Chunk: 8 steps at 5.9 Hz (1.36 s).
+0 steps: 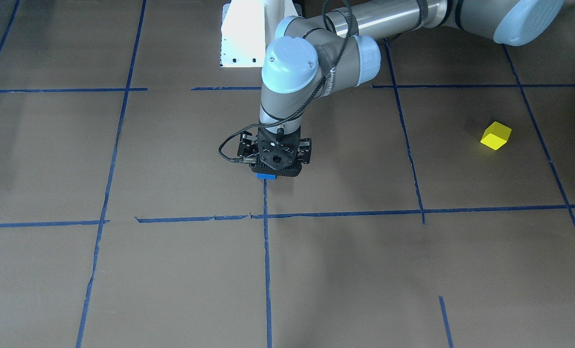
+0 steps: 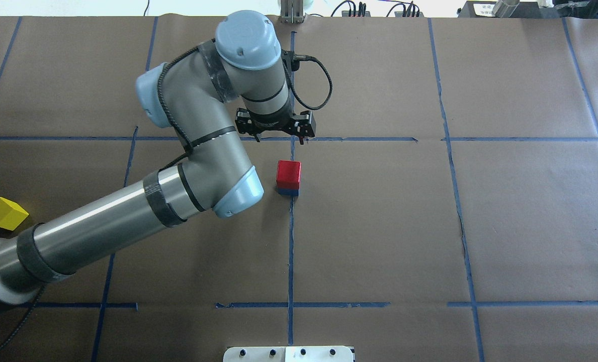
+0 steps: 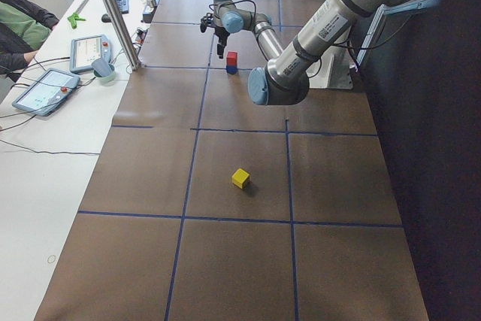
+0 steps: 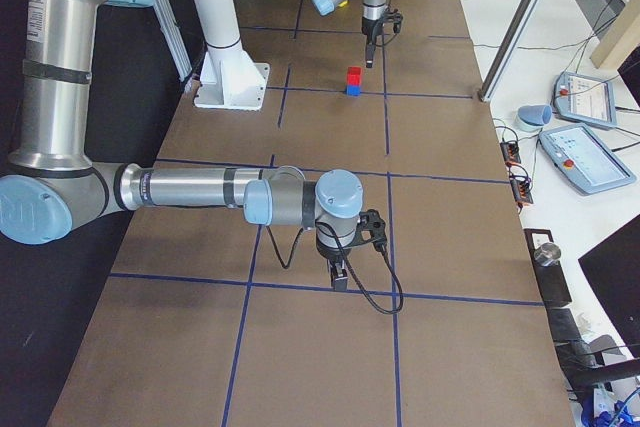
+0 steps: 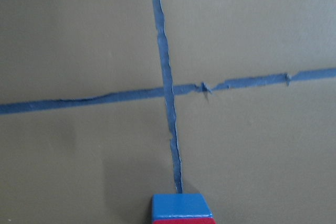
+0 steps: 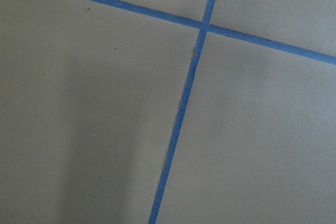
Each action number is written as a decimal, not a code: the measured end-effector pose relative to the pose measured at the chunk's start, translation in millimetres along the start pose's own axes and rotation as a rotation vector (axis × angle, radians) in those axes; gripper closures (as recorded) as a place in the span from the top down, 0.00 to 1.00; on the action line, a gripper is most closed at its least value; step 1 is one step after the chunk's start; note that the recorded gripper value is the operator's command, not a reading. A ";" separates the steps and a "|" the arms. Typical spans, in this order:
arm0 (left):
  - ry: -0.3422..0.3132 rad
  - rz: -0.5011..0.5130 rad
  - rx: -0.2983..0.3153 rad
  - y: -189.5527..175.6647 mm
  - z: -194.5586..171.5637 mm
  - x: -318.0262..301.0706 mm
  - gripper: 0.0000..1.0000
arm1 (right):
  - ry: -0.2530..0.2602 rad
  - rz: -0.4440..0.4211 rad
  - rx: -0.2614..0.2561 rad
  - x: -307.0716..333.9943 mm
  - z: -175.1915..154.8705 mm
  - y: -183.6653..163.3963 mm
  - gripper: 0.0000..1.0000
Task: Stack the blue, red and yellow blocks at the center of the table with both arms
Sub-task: 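Lift the left gripper and move it back toward the yellow cube, then lower the left gripper and grasp the yellow cube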
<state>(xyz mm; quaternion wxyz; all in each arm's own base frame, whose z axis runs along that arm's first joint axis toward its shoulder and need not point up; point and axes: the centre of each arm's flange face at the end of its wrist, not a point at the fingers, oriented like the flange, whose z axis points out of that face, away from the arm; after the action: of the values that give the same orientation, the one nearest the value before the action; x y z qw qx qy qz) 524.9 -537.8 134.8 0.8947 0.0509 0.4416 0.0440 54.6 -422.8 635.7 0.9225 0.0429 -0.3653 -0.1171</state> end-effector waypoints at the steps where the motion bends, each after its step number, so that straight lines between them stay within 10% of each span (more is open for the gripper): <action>1: -0.001 0.051 -0.012 3.4 -10.6 -52.4 1.00 | 0.000 0.000 0.000 0.0 0.0 0.0 1.00; 5: -0.127 0.339 -0.047 76.5 -42.4 -385.4 1.00 | 0.000 0.018 -0.002 0.4 0.6 1.0 1.00; 8: -0.091 0.446 -0.026 181.1 -12.6 -564.9 1.00 | -0.001 0.020 -0.006 1.6 2.7 1.5 1.00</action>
<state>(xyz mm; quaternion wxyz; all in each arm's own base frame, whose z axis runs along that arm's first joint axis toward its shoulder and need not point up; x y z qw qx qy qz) 166.4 -427.6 594.6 0.8825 0.1377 0.3779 0.2438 54.1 -421.8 639.0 0.9235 0.0362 -0.3659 -0.1089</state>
